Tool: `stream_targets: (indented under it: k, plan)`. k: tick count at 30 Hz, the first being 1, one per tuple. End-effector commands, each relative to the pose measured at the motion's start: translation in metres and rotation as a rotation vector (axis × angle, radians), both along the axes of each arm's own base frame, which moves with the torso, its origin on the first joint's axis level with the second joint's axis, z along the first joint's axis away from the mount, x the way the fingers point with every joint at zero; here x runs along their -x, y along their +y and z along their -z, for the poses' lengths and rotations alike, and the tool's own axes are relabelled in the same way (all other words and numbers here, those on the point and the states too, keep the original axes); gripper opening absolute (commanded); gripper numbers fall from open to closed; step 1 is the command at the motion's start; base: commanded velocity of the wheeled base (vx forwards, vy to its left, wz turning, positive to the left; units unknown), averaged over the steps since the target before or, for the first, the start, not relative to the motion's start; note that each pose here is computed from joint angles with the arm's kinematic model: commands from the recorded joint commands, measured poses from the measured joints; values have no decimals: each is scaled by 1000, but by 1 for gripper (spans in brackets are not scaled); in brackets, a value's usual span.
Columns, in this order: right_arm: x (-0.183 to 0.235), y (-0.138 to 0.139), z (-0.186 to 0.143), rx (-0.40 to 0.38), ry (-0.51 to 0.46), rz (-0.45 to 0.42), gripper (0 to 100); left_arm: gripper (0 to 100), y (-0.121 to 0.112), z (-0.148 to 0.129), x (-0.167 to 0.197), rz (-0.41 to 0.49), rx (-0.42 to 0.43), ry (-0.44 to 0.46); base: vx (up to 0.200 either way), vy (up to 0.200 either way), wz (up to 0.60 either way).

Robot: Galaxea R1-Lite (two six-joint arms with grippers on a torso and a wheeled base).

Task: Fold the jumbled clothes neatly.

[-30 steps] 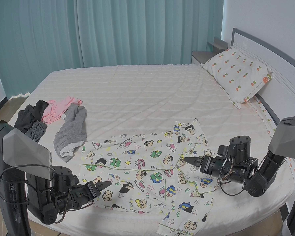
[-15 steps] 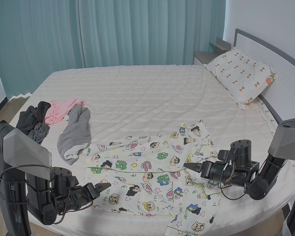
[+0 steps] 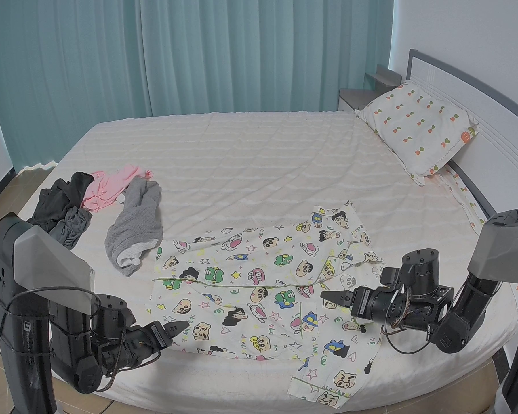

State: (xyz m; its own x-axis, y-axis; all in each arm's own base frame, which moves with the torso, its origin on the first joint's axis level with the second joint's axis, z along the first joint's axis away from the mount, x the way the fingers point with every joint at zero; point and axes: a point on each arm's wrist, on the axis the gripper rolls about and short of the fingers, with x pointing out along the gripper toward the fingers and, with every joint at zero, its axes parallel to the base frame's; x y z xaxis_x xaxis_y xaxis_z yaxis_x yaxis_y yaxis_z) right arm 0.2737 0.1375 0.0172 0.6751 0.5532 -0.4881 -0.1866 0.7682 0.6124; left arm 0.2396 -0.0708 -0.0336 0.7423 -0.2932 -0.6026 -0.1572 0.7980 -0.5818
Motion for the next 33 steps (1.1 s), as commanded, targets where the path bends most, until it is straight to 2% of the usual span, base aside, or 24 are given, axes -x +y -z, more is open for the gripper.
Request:
stream_targets:
  k: [1, 2, 5, 20, 24, 25, 27, 33]
  plan:
    - [1, 2, 2, 3, 7, -7, 100, 100, -1, 13, -15, -35, -21, -21, 0, 0, 0]
    - [1, 2, 2, 2, 5, -7, 100, 100, -1, 11, -24, -72, -24, -61, 0, 0, 0]
    - [1, 2, 1, 3, 3, -7, 100, 100, -1, 12, -31, -80, -15, -80, 0, 0, 0]
    - [-1, -1, -1, -8, 0, 9, 100, 100, 0, 23, -42, -81, -34, -93, 0, 0, 0]
    - [-5, -7, -3, -49, 5, 30, 100, 100, 1, 24, -41, -71, -54, -75, 0, 0, 0]
    - [-9, -17, -7, -97, -9, 30, 100, 100, 3, 23, -37, -63, -72, -60, 0, 0, 0]
    - [-10, -27, -6, -115, -4, 24, 100, 100, 4, 20, -36, -63, -69, -62, 0, 0, 0]
    - [-7, -55, -9, -211, -40, -67, 100, 100, 4, 20, -38, -62, -69, -69, 0, 0, 0]
